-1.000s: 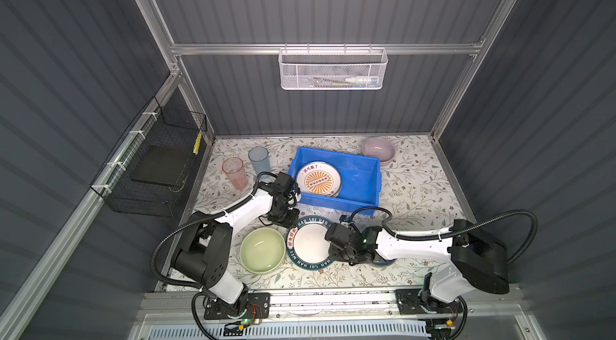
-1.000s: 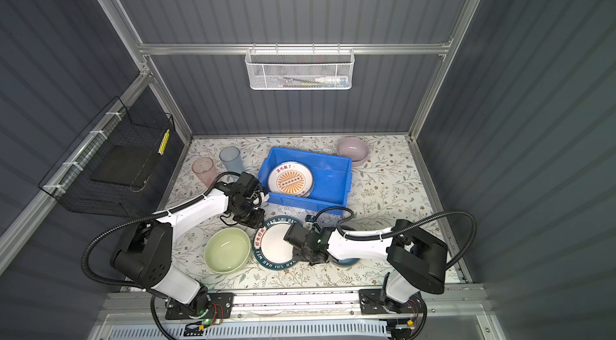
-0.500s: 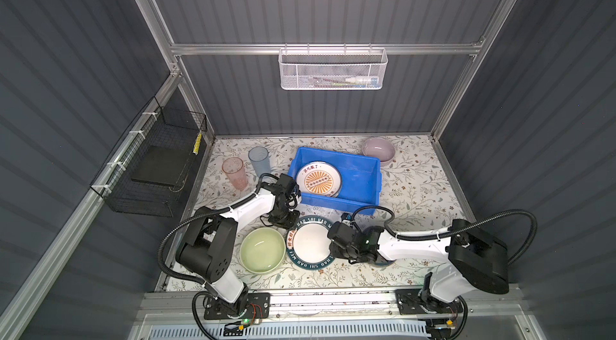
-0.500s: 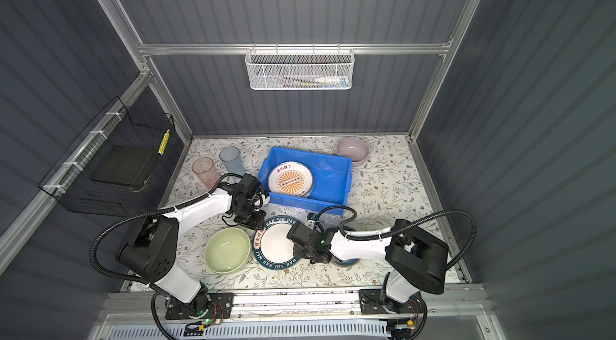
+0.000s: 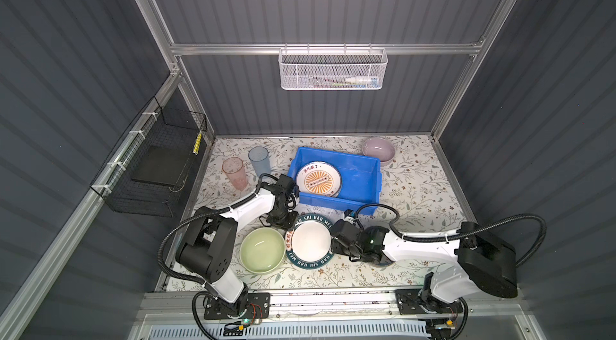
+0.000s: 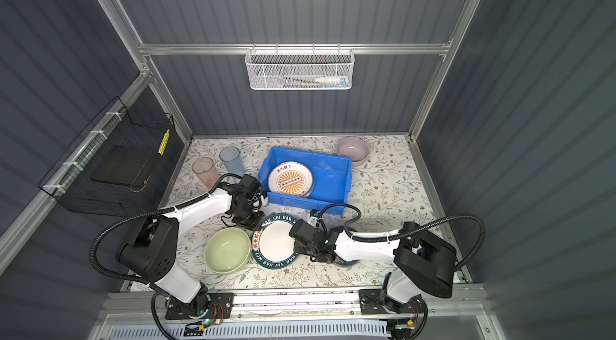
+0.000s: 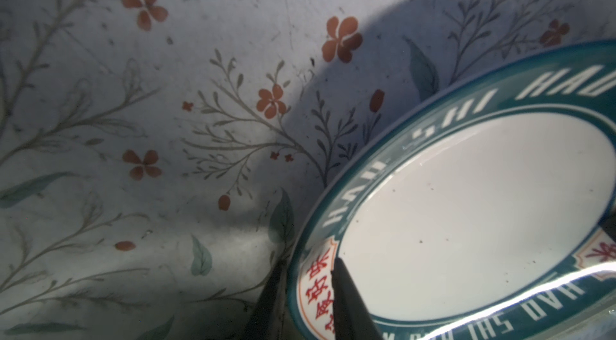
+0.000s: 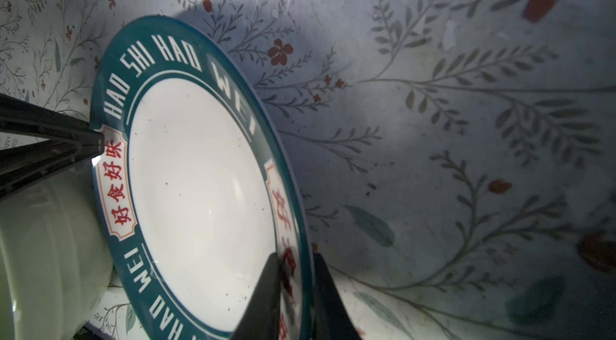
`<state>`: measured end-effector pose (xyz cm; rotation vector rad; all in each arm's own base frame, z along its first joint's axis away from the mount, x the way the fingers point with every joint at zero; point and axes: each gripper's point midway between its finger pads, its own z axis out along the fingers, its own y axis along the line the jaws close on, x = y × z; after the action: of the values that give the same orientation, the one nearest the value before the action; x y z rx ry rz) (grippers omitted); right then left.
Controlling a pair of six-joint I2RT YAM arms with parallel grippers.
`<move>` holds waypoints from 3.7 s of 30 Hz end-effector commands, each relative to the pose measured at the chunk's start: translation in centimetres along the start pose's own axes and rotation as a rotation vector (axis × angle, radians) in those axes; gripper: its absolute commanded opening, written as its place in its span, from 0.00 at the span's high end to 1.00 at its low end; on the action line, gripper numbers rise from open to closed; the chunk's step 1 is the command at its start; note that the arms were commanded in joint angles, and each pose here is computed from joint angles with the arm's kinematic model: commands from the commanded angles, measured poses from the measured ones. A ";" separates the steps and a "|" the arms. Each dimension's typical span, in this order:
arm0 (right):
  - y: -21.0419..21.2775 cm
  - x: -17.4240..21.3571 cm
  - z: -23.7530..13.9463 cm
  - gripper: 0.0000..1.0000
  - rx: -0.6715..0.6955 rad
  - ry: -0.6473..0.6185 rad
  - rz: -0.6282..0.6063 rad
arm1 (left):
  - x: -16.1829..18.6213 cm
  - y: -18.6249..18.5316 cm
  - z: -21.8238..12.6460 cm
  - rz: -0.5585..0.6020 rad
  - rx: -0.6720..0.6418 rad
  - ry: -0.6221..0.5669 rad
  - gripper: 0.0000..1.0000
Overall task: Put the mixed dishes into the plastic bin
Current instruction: 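Close both grippers on the rim of the green-rimmed white plate, then lift the green-rimmed plate with both grippers and carry it over the blue bin, then lower the green-rimmed plate onto the sunburst plates in the bin with both grippers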
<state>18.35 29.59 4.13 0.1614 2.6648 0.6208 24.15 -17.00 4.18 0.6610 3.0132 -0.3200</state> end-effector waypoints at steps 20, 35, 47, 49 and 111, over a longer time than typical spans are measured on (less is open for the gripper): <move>-3.6 -3.5 -4.9 0.99 0.062 -0.059 -0.131 | -3.8 -3.3 -5.6 0.017 0.112 -0.174 0.68; -4.1 -7.1 -12.0 1.00 -0.132 -0.062 -0.204 | -6.8 -1.8 -10.7 -0.084 -0.001 -0.331 0.52; -2.0 -12.7 -15.1 1.00 -0.211 -0.130 -0.170 | -9.5 2.9 -12.5 -0.203 -0.073 -0.423 0.39; -1.4 -14.2 -15.4 1.00 -0.222 -0.150 -0.164 | -9.9 3.6 -12.5 -0.213 -0.085 -0.430 0.38; 1.8 -28.0 3.2 1.00 -0.255 -0.035 0.058 | -15.0 6.4 -6.3 -0.159 -0.085 -0.274 0.89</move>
<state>44.36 25.42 10.16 0.2118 2.5914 0.8956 40.62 -16.17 10.95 0.3477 2.7614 -0.2431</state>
